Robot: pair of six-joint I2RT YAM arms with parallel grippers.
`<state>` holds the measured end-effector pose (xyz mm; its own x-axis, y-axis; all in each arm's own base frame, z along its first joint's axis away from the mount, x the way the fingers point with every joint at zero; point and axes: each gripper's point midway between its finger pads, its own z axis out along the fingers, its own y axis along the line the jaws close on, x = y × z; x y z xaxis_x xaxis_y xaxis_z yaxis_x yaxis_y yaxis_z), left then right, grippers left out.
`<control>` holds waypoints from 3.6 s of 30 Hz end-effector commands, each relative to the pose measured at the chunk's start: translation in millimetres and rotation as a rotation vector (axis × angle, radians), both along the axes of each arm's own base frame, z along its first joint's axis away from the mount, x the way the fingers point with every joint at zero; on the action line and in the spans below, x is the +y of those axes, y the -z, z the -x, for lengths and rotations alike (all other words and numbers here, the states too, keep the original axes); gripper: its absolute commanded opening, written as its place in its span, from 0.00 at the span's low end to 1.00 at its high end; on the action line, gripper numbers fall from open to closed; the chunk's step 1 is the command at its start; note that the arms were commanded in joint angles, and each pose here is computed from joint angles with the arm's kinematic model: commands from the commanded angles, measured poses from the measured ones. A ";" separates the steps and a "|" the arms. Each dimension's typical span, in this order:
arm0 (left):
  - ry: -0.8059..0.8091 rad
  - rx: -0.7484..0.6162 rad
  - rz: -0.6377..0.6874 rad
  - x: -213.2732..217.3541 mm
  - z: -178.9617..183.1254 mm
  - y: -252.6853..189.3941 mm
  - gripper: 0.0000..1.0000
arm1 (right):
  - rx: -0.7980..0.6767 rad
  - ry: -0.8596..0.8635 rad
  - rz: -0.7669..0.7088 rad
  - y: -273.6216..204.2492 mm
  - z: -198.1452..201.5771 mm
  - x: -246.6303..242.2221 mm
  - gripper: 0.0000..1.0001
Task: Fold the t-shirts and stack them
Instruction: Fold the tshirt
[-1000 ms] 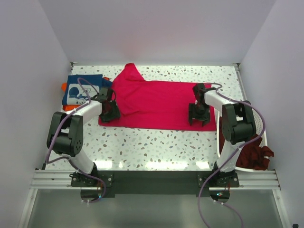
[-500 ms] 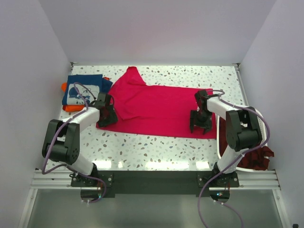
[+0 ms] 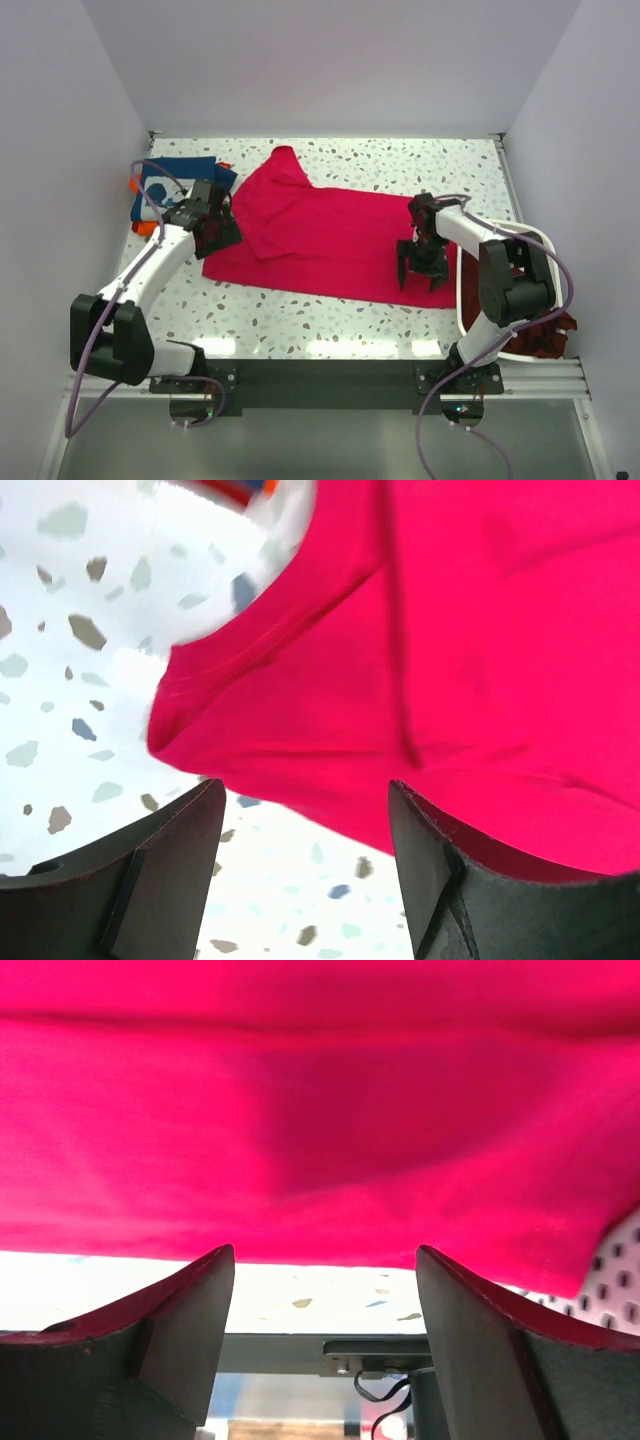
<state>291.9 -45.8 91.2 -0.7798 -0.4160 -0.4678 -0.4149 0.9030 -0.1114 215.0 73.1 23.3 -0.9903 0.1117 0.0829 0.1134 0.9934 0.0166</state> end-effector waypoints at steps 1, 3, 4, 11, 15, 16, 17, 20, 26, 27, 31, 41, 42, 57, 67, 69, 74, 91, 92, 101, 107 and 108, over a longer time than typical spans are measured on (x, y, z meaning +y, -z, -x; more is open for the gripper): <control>0.006 -0.090 0.015 -20.4 -6.1 -42.4 0.71 | -0.100 -0.056 -0.037 -35.3 -26.1 7.2 0.77; 0.028 -0.113 0.011 -31.8 -12.0 -49.6 0.71 | -0.158 -0.068 -0.044 -47.3 -42.2 9.7 0.79; 0.055 -0.122 0.015 -42.5 -13.5 -49.9 0.71 | -0.176 -0.072 -0.050 -50.5 -47.3 11.1 0.80; 0.165 -0.045 -0.043 -63.6 -34.8 -21.2 0.70 | -0.276 0.002 -0.105 -69.2 -78.1 26.8 0.82; 0.236 -0.009 -0.058 -71.4 -46.4 5.0 0.68 | -0.306 0.086 -0.137 -72.8 -88.0 35.4 0.78; 0.258 -0.004 -0.065 -72.1 -47.9 9.3 0.68 | -0.308 0.098 -0.148 -72.4 -87.8 37.5 0.77; 0.266 0.011 -0.068 -73.1 -49.0 17.6 0.67 | -0.316 0.110 -0.155 -72.6 -89.1 38.8 0.76; 0.292 0.024 -0.070 -76.3 -53.1 28.5 0.64 | -0.298 0.135 -0.157 -70.7 -89.5 40.7 0.73; 0.346 0.054 0.001 -92.5 -51.2 45.9 0.59 | -0.302 0.148 -0.116 -76.7 -86.8 33.0 0.73; 0.351 0.059 0.008 -94.1 -51.2 48.3 0.56 | -0.296 0.150 -0.113 -76.9 -84.7 32.3 0.73; 0.358 0.088 0.022 -97.4 -47.9 52.8 0.51 | -0.291 0.155 -0.110 -77.0 -80.1 31.1 0.73; 0.329 0.123 0.070 -99.0 -31.0 58.5 0.41 | -0.272 0.147 -0.113 -72.2 -75.0 31.2 0.73; 0.328 0.128 0.073 -100.2 -29.9 59.6 0.39 | -0.268 0.142 -0.113 -71.7 -74.1 31.1 0.73; 0.369 0.104 0.043 -112.5 -55.4 45.3 0.00 | -0.262 0.101 -0.104 -74.9 -78.1 29.9 0.73; 0.487 0.158 -0.058 -139.4 -99.5 49.6 0.00 | -0.222 0.075 -0.099 -64.4 -80.8 30.9 0.73; 0.507 0.159 -0.077 -144.5 -103.9 46.0 0.00 | -0.213 0.075 -0.103 -62.0 -80.3 31.9 0.73; 0.538 0.154 -0.095 -156.0 -112.4 44.9 0.00 | -0.203 0.075 -0.103 -58.1 -80.9 32.6 0.73; 0.580 0.107 -0.038 -189.2 -150.5 32.7 0.29 | -0.166 0.060 -0.109 -51.8 -89.0 37.2 0.74; 0.581 0.108 -0.039 -189.3 -150.7 32.9 0.31 | -0.161 0.062 -0.109 -50.9 -89.0 37.0 0.74; 0.542 0.020 -0.020 -191.8 -161.9 -1.2 0.39 | -0.158 0.057 -0.112 -50.1 -94.6 39.0 0.74; 0.462 0.034 -0.063 -157.3 -160.5 -3.2 0.42 | -0.157 0.054 -0.122 -49.3 -96.7 41.0 0.74; 0.465 0.057 -0.072 -153.8 -158.1 4.4 0.42 | -0.155 0.056 -0.123 -48.9 -96.6 41.3 0.74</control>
<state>444.3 -221.4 63.9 -0.9171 0.0606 -0.3941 0.0846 0.9954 -0.0439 308.3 108.6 63.6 -0.9813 0.1852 -0.0522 0.1771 0.9755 0.1308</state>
